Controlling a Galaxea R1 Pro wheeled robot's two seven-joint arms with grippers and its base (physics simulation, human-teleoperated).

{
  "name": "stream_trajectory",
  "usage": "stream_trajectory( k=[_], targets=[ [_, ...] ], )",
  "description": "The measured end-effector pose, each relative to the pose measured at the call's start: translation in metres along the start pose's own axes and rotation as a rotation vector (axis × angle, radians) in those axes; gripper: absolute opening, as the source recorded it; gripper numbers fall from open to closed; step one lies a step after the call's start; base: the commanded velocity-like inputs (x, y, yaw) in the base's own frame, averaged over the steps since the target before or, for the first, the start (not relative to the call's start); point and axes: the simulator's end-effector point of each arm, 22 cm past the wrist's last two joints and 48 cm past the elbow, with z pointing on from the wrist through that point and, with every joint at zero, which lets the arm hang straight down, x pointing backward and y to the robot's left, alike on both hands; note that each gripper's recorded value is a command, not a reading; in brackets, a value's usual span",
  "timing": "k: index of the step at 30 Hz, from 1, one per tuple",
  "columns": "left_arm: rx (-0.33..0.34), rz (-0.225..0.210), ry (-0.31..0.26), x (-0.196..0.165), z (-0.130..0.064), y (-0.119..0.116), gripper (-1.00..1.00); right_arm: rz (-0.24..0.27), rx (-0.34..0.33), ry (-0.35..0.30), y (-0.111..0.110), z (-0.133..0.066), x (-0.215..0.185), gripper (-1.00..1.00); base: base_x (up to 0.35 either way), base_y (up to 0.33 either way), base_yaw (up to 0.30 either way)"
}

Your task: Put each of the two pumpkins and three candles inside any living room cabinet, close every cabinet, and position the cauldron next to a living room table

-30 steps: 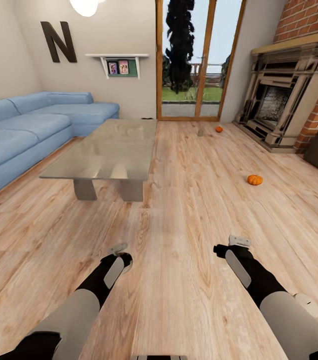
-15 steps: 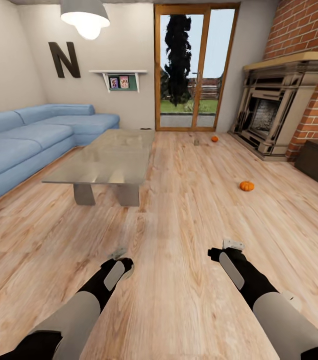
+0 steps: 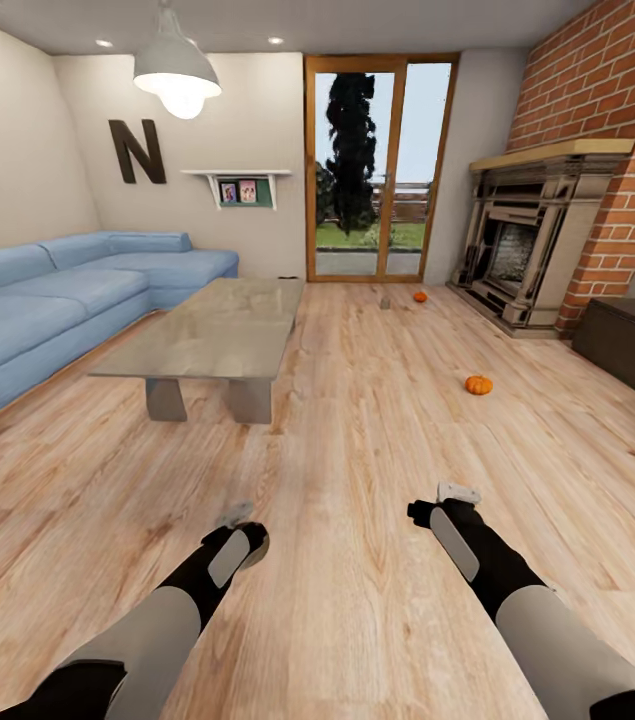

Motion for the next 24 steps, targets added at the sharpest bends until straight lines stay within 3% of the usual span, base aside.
stream_trajectory(
  k=[13,24],
  targets=[
    [0.027,0.0,-0.04,-0.019,-0.026,-0.01,-1.0,0.012,-0.016,-0.062,0.002,-0.029,-0.03,1.0,-0.001,-0.001,-0.143],
    [0.05,0.003,-0.057,-0.029,-0.043,-0.018,-1.0,0.02,-0.025,-0.097,0.004,-0.05,-0.05,1.0,0.0,0.0,-0.028]
  ],
)
